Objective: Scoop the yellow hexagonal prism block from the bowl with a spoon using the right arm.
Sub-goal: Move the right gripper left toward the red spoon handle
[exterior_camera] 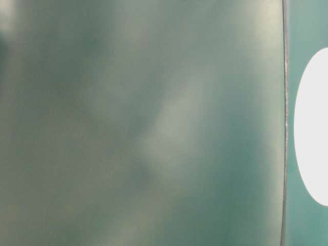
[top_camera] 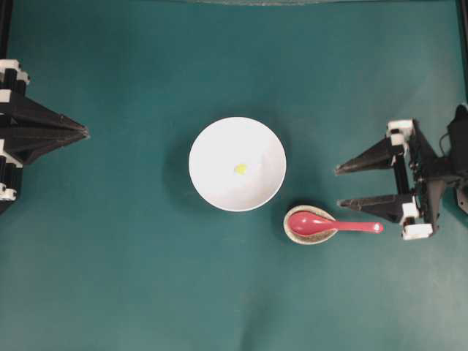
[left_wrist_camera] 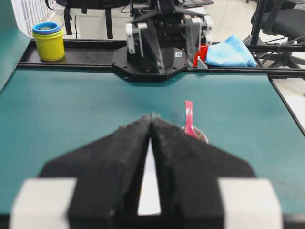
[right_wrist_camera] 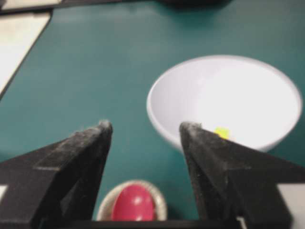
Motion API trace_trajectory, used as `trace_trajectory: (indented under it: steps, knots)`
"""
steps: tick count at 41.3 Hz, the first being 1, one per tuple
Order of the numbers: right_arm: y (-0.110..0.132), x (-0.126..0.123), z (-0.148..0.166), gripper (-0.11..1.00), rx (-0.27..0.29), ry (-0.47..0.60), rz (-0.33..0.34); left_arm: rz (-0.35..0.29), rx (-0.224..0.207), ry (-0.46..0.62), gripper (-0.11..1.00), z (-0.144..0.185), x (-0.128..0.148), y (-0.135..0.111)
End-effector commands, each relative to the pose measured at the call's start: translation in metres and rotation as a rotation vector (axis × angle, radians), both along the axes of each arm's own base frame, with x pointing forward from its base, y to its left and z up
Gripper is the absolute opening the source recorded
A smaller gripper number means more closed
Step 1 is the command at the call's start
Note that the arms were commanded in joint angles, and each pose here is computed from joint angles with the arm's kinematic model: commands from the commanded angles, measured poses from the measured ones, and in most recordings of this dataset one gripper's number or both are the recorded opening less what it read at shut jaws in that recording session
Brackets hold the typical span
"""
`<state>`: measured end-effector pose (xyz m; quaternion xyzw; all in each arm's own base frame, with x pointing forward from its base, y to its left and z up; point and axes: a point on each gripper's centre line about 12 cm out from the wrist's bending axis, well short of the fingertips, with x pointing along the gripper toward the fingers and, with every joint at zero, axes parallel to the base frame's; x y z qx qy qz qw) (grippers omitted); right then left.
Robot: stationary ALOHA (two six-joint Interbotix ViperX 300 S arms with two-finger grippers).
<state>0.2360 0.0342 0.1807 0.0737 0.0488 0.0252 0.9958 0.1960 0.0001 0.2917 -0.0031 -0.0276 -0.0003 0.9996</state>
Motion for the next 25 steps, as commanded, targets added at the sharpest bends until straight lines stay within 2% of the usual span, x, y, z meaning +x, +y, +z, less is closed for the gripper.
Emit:
trace_trajectory:
  steps: [1, 11, 25]
  knots:
    - [0.006, 0.0, -0.007, 0.62, 0.013, -0.008, 0.0, -0.002, 0.003, -0.029, 0.09, 0.011, 0.002, 0.0]
    - [0.024, -0.01, -0.037, 0.62, 0.027, 0.024, -0.016, -0.001, 0.011, -0.034, 0.09, 0.012, 0.002, 0.0]
    - [0.04, -0.009, -0.083, 0.62, -0.058, 0.118, -0.067, -0.001, 0.014, -0.031, 0.09, 0.011, 0.003, 0.0]
